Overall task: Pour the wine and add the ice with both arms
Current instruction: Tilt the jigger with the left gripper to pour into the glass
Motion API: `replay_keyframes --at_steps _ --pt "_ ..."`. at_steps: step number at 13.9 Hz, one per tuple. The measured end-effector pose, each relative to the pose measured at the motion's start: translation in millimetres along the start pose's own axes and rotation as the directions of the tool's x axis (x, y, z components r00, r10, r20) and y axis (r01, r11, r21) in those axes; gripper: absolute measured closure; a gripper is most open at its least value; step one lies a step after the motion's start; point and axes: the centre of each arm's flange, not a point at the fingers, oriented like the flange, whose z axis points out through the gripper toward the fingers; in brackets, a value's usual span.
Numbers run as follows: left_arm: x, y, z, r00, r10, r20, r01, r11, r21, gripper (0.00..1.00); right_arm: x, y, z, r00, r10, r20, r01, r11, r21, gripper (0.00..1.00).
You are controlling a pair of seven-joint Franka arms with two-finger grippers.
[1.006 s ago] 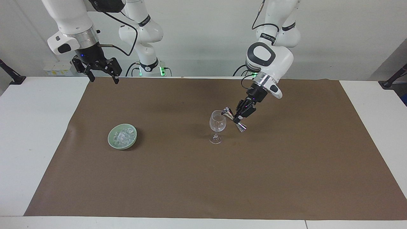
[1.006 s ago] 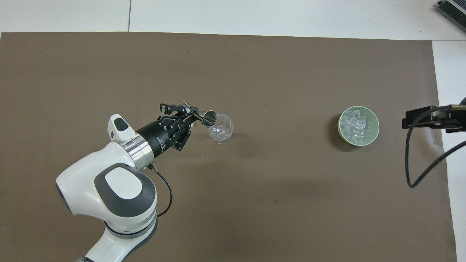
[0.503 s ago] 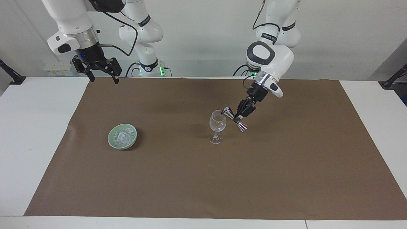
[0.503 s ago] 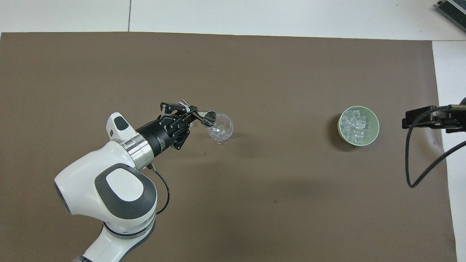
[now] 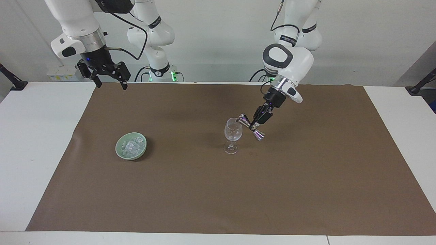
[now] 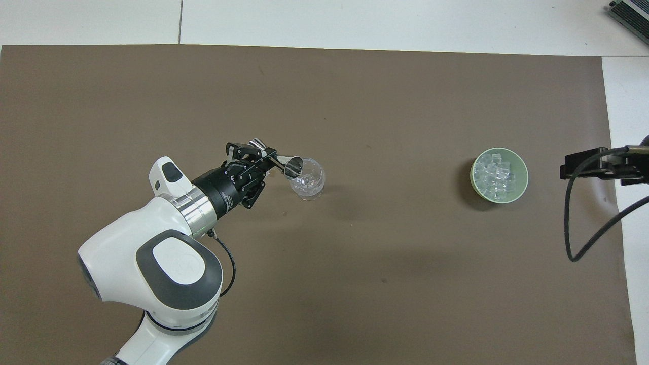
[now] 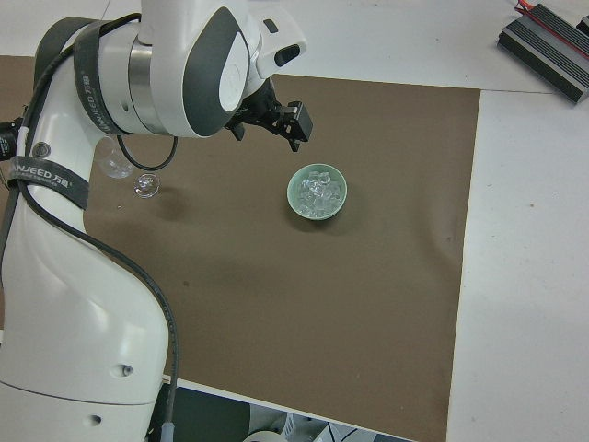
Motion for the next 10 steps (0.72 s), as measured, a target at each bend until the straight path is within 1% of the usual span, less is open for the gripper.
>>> replay_keyframes --at_steps 2,10 --pt "-2.6 1.3 0.1 1.0 0.03 -0.004 -0.03 1.0 0.004 0.78 0.0 0.0 0.0 1.0 0.0 0.0 0.0 1.0 0.0 0.0" --pt "-3.7 4.0 -0.3 0.997 0.073 -0.012 -0.073 0.997 0.01 0.78 0.0 0.0 0.0 1.0 0.0 0.0 0.0 1.0 0.0 0.0"
